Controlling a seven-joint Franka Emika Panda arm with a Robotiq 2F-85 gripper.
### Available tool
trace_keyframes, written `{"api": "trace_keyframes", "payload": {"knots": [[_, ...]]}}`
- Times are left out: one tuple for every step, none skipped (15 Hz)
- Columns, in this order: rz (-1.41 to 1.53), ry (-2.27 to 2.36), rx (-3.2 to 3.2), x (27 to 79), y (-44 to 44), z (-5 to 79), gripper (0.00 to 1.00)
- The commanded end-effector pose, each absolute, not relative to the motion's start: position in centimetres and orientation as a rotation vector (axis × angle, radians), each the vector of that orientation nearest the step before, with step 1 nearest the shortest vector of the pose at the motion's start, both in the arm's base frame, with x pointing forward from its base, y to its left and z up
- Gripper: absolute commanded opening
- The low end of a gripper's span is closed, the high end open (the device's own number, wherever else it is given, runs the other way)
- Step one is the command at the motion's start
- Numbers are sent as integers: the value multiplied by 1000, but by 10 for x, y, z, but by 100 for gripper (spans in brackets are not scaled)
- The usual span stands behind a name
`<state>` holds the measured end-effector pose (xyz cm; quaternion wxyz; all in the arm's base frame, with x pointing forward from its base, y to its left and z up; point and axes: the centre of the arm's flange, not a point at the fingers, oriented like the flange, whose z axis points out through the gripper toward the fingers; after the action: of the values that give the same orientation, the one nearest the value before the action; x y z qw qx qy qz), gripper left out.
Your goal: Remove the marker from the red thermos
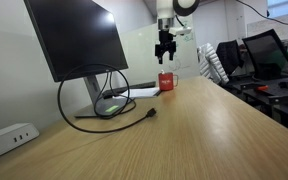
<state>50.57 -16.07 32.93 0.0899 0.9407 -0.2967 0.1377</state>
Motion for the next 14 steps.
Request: {"api": "trace_keyframes", "payload": {"knots": [[498,-1108,2636,514,-169,320,99],[506,-1133,2607,515,-172,319,95],[503,-1150,2584,517,-174,317,91],[507,-1156,2570,519,-174,315,81],[507,-1157,2563,521,-173,313,73],[506,-1156,2560,522,-170,310,70],[498,-1152,2559,524,-168,307,66],[493,-1150,2560,526,-165,304,71],[481,-1144,2564,528,-163,300,73],[479,-1143,2563,529,-161,298,73],[471,-1138,2565,531,-160,295,74],[468,-1135,2561,532,-159,293,73],[462,-1133,2561,533,-159,291,71],[460,-1131,2558,534,-159,289,66]]}}
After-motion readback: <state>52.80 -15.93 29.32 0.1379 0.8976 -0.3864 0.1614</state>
